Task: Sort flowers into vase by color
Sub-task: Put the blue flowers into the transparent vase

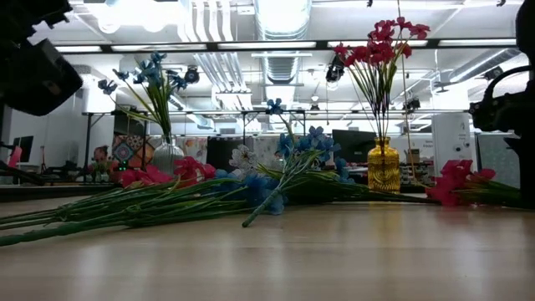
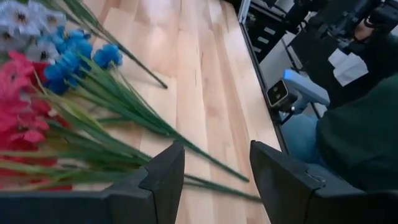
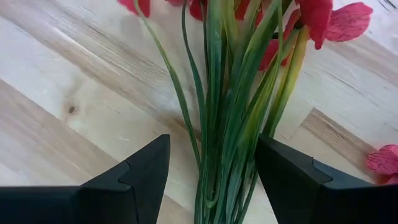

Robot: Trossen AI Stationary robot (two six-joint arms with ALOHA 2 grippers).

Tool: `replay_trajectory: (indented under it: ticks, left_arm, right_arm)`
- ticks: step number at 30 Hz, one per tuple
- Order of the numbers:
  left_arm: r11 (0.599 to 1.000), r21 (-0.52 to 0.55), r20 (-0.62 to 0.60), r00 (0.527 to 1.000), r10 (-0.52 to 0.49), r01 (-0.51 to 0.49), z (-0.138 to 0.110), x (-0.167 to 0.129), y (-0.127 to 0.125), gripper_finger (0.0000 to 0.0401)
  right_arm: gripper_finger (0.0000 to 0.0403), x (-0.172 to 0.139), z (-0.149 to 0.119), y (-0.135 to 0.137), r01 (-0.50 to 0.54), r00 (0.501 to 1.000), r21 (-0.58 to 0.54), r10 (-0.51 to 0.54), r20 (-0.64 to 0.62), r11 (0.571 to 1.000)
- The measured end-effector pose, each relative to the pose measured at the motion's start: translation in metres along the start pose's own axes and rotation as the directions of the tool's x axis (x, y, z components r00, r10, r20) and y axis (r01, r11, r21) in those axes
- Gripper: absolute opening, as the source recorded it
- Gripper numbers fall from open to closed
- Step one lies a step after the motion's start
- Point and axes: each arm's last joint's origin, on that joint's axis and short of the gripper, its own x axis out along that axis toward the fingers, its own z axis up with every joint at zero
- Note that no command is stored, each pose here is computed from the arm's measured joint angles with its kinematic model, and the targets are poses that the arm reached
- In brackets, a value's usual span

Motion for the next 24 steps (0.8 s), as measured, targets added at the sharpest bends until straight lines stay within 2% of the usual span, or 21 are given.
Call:
replay_trajectory:
  ticks: [4, 8, 16, 24]
  left_arm:
    - [0.998, -0.064, 0.005, 1.000, 0.015, -0.015, -0.005, -0.001, 0.004, 0.0170]
    - [0.982, -0.181, 0.025, 0.998, 0.055, -0.050, -0.006, 0.000, 0.006, 0.0170]
    - [0.925, -0.372, -0.109, 0.993, 0.040, -0.078, -0.015, 0.014, 0.003, 0.0170]
    - [0.888, -0.443, -0.133, 0.988, 0.072, -0.124, -0.004, 0.033, -0.016, 0.0171]
  right_arm:
    - [0.0224, -0.003, 0.000, 0.000, 0.023, 1.000, -0.010, -0.023, -0.015, 1.000]
    - [0.0224, -0.011, 0.002, 0.002, 0.051, 0.998, -0.017, -0.052, -0.019, 0.999]
    - [0.0224, -0.024, 0.006, 0.012, 0.025, 1.000, -0.052, -0.026, -0.011, 0.998]
    - [0.0224, -0.026, 0.005, 0.015, 0.011, 1.000, -0.114, -0.013, -0.009, 0.993]
